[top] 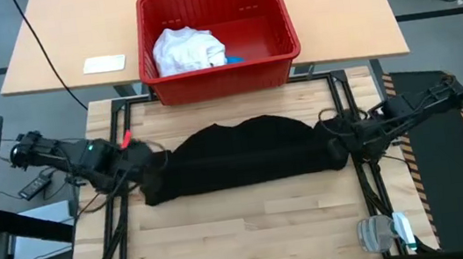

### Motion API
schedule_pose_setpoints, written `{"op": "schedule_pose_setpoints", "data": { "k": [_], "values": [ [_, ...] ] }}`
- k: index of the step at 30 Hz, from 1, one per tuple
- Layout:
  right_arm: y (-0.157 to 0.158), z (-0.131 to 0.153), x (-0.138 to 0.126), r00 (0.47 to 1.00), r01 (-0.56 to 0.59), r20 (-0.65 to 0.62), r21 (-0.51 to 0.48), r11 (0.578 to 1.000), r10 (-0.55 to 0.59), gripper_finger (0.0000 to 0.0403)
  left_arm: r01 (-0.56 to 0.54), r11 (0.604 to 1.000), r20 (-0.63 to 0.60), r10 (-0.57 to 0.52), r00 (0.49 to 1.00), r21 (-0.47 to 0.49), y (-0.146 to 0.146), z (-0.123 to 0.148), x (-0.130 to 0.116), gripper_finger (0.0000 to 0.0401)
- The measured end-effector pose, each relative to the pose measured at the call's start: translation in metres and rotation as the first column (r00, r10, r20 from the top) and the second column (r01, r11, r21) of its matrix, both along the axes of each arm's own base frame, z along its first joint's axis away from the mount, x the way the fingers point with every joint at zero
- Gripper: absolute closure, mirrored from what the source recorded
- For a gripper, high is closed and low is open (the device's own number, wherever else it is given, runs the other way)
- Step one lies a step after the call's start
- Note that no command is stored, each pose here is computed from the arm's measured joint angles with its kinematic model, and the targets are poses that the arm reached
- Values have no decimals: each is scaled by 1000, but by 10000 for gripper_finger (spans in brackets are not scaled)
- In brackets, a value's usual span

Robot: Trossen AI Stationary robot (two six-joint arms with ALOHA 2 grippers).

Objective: Fold laundry
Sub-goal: Fold the black shirt

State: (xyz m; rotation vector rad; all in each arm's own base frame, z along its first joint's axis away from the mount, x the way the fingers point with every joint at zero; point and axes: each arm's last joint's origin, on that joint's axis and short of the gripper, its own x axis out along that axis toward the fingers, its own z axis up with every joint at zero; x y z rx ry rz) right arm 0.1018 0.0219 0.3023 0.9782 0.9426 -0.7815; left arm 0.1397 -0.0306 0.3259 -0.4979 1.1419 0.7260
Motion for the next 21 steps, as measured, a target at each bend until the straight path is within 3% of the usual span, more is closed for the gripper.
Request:
{"op": "schedule_pose_setpoints", "data": {
  "k": [2,6,13,21],
  "values": [
    [-8,0,-1,996,90,6,-70,993,-90,400,-92,992,10,92,996,84,15,-5,3,401],
    [-26,-15,7,969,247,32,-171,954,-245,400,-153,983,10,153,988,99,45,-32,17,401],
    [-66,-72,39,909,416,120,-170,893,-400,400,-223,969,30,221,975,105,101,-83,28,401],
    [-113,-107,42,820,570,98,-234,787,-564,391,-295,927,107,277,955,232,165,-114,26,377]
  ]
}}
